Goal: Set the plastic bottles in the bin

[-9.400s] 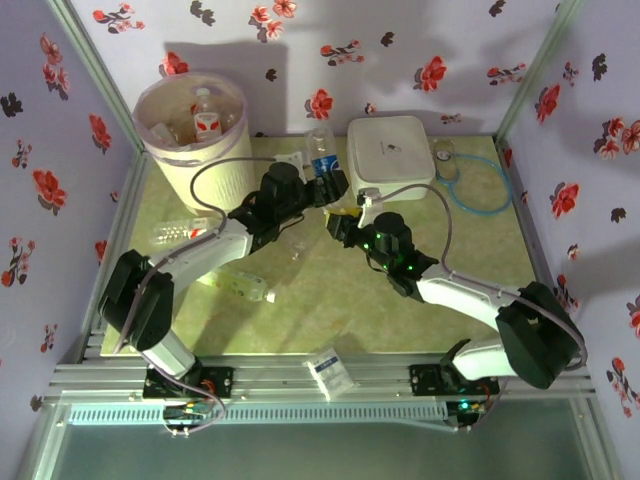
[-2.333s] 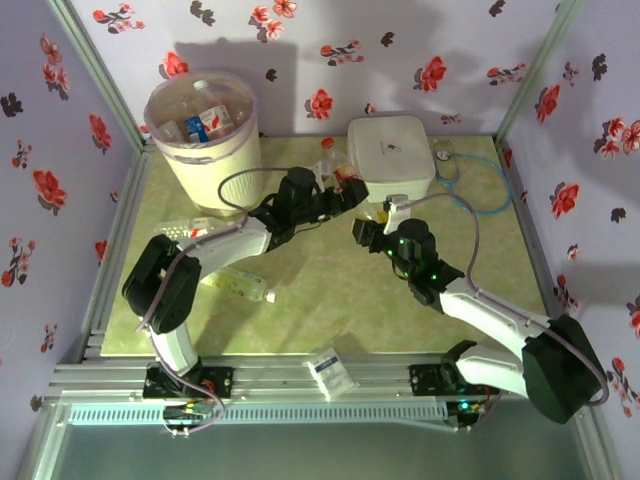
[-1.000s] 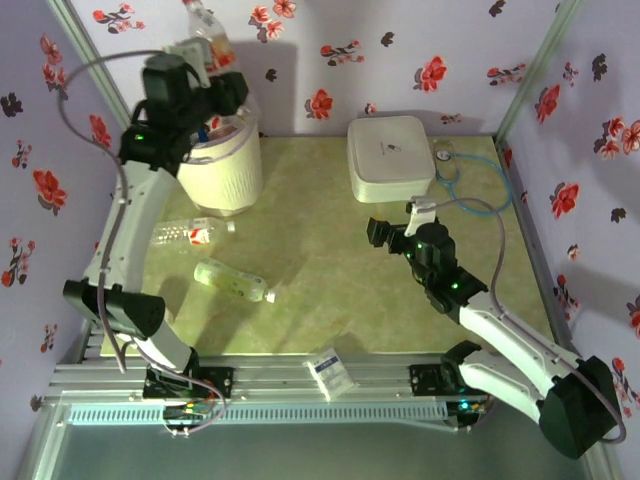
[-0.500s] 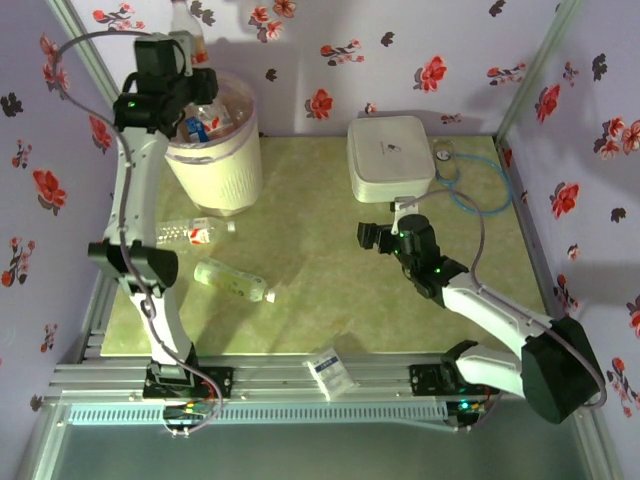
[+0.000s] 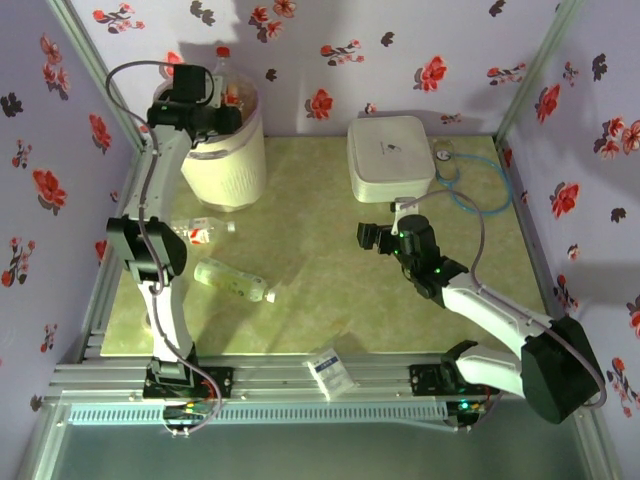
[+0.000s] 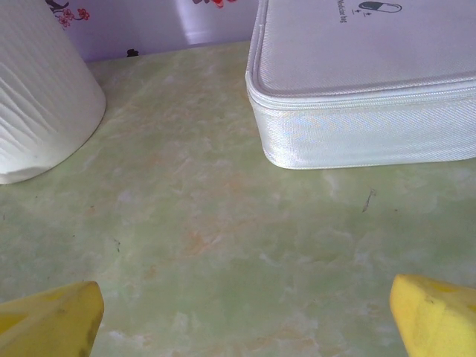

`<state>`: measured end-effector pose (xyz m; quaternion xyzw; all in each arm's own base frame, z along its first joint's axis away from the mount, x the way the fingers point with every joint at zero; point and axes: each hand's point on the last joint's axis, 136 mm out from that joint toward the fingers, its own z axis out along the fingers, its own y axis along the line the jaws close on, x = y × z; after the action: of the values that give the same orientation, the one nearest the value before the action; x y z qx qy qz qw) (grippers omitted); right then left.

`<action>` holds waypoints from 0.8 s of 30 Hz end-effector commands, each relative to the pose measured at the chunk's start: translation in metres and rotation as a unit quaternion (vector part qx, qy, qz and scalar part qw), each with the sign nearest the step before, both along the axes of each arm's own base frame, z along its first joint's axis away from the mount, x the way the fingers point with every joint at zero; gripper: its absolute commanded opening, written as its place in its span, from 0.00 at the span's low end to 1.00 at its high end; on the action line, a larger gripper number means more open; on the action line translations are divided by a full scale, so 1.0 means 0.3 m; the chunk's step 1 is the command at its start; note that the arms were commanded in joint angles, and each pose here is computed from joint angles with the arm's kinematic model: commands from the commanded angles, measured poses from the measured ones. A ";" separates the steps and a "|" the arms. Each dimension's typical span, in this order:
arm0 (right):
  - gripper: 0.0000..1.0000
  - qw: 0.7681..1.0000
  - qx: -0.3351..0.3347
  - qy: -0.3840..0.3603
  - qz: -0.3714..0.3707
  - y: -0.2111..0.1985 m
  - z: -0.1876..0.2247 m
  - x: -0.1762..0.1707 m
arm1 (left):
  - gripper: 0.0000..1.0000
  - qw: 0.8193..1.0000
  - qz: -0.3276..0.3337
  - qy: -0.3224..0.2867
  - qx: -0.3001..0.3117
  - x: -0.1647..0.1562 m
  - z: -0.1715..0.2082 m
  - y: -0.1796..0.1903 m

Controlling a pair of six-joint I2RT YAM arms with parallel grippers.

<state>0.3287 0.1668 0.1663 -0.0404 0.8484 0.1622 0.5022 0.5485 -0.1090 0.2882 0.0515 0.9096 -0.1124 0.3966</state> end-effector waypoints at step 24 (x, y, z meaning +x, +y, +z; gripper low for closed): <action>0.99 0.999 0.022 0.034 0.004 0.023 -0.064 0.001 | 0.48 0.995 -0.008 -0.054 -0.084 0.037 0.204 -0.026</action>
<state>0.3286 0.1724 0.1496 -0.0369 0.8611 0.1716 0.4773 0.5430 -0.1183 0.3713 0.0532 0.8668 -0.1804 0.4618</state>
